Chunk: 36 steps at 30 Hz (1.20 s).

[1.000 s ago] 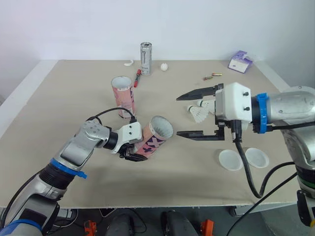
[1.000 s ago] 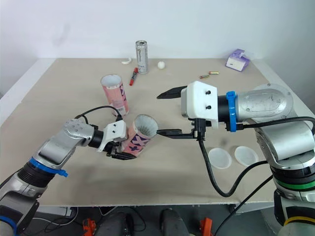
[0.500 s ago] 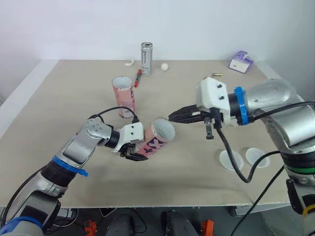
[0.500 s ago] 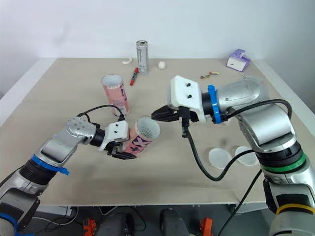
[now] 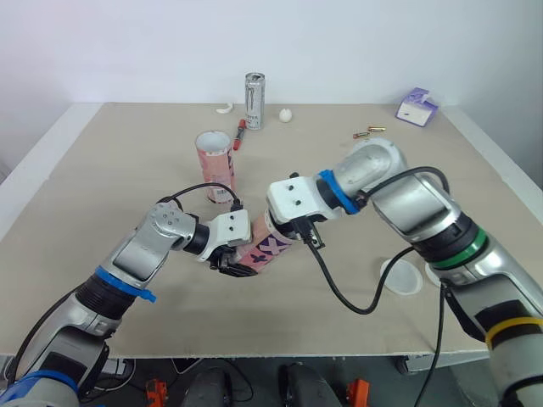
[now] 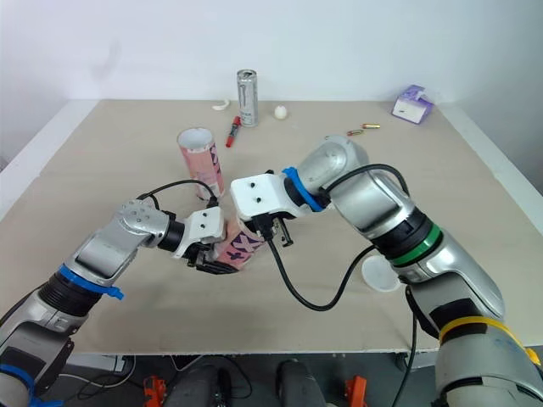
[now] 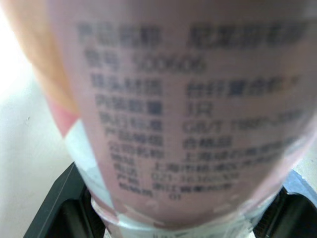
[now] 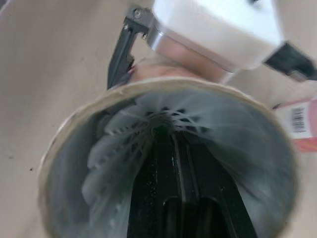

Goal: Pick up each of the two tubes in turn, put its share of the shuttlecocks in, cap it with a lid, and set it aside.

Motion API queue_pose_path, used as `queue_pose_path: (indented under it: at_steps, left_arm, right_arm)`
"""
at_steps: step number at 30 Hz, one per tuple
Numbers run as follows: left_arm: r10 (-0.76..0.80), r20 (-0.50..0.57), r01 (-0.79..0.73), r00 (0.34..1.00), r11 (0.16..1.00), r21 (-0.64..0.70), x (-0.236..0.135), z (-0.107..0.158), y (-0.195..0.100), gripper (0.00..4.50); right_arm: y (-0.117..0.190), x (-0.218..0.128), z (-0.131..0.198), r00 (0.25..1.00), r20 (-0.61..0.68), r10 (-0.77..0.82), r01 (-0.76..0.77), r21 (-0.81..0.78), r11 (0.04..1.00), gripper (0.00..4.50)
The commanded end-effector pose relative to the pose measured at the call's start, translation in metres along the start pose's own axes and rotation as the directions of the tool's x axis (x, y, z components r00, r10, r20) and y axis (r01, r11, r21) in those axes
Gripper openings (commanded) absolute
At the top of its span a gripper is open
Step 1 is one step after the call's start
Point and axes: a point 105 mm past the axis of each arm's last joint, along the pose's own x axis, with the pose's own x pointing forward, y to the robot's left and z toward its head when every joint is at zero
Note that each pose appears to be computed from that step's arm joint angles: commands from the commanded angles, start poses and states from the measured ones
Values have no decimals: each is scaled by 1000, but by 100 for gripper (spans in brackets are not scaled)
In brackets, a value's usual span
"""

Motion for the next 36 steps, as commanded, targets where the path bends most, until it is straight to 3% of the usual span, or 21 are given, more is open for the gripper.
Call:
queue_pose_path:
  at_steps: [1, 6, 10, 19, 27, 32, 36]
  left_arm:
    - [-2, -16, 2, 1000, 1000, -9, 6, -4, -3, 303]
    - [2, -12, -2, 1000, 1000, -15, 7, -4, -4, 303]
    - [6, -11, -6, 1000, 1000, -27, 7, -6, -5, 303]
    - [16, -4, -16, 1000, 999, -51, 8, -11, -4, 303]
    - [44, 34, -42, 998, 998, -45, 14, -17, -2, 303]
    - [99, 273, -77, 957, 993, -90, 25, 3, -1, 303]
    - [146, 411, -100, 900, 986, -131, 30, 13, -1, 303]
  right_arm:
    - [0, 10, -5, 997, -63, 53, -54, -21, 998, 7]
    - [3, 26, -4, 992, -65, 109, -111, -29, 993, 7]
    - [-3, 19, 2, 995, -34, 88, -90, -33, 995, 7]
    - [-3, -46, 25, 990, 143, 11, -23, 81, 996, 7]
    - [12, -102, 14, 965, 217, -149, 85, 277, 957, 7]
    - [22, -133, -19, 920, 160, -357, 247, 471, 847, 7]
    - [44, -134, -48, 916, 53, -397, 312, 528, 790, 7]
